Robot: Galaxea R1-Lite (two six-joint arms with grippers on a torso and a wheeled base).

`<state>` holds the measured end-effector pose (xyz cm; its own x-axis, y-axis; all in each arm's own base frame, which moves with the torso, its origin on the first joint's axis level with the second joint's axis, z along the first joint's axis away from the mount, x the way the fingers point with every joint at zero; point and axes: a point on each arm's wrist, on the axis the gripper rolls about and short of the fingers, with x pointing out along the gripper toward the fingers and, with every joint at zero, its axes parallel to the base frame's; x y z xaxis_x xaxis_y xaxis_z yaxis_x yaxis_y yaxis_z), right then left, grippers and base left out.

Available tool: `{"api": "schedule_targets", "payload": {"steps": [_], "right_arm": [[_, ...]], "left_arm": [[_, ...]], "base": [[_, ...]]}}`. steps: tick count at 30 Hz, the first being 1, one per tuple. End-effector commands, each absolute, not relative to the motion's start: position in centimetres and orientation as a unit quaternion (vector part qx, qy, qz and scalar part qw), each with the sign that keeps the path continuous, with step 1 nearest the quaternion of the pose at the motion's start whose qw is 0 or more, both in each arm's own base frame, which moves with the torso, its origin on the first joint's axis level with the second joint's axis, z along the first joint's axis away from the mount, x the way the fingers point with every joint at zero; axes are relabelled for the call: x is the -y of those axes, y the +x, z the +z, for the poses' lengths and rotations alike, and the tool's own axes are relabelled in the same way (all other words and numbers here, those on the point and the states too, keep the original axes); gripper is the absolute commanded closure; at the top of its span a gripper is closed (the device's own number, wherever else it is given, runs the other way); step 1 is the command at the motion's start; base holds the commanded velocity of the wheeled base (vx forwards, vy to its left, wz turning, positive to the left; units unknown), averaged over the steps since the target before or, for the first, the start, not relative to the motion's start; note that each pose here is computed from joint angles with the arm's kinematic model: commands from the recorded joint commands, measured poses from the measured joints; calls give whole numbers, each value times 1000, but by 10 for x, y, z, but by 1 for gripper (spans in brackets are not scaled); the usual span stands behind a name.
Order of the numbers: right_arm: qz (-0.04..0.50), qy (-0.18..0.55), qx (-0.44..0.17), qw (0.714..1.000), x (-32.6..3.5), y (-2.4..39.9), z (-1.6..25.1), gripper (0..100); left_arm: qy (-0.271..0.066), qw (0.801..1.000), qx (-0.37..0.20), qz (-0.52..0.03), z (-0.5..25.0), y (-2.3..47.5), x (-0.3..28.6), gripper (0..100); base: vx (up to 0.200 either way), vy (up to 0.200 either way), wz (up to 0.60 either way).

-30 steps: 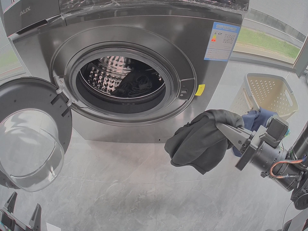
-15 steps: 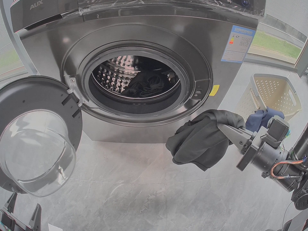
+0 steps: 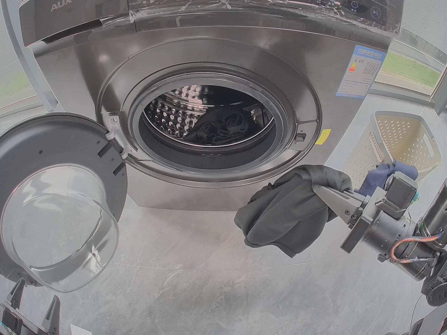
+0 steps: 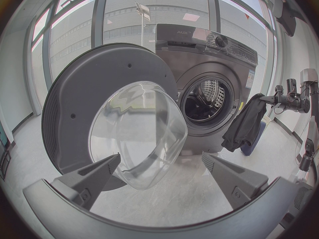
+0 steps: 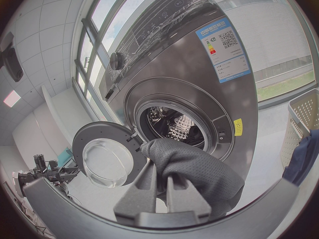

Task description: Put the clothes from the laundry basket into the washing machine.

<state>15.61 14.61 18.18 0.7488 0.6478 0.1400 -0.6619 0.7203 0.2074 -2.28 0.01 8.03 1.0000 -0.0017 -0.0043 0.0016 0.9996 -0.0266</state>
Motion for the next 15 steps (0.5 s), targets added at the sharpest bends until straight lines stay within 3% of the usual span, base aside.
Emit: {"api": "schedule_targets", "payload": {"steps": [1,15], "right_arm": [[355,122,29,926,-148,157,182,100],[359,128,36,924,-179,174,187,100]], "left_arm": [[-11,1000,-2,0,76,-23,0,0],[1,1000,-2,1,76,-23,0,0]], "base": [[0,0,0],[0,0,0]]}}
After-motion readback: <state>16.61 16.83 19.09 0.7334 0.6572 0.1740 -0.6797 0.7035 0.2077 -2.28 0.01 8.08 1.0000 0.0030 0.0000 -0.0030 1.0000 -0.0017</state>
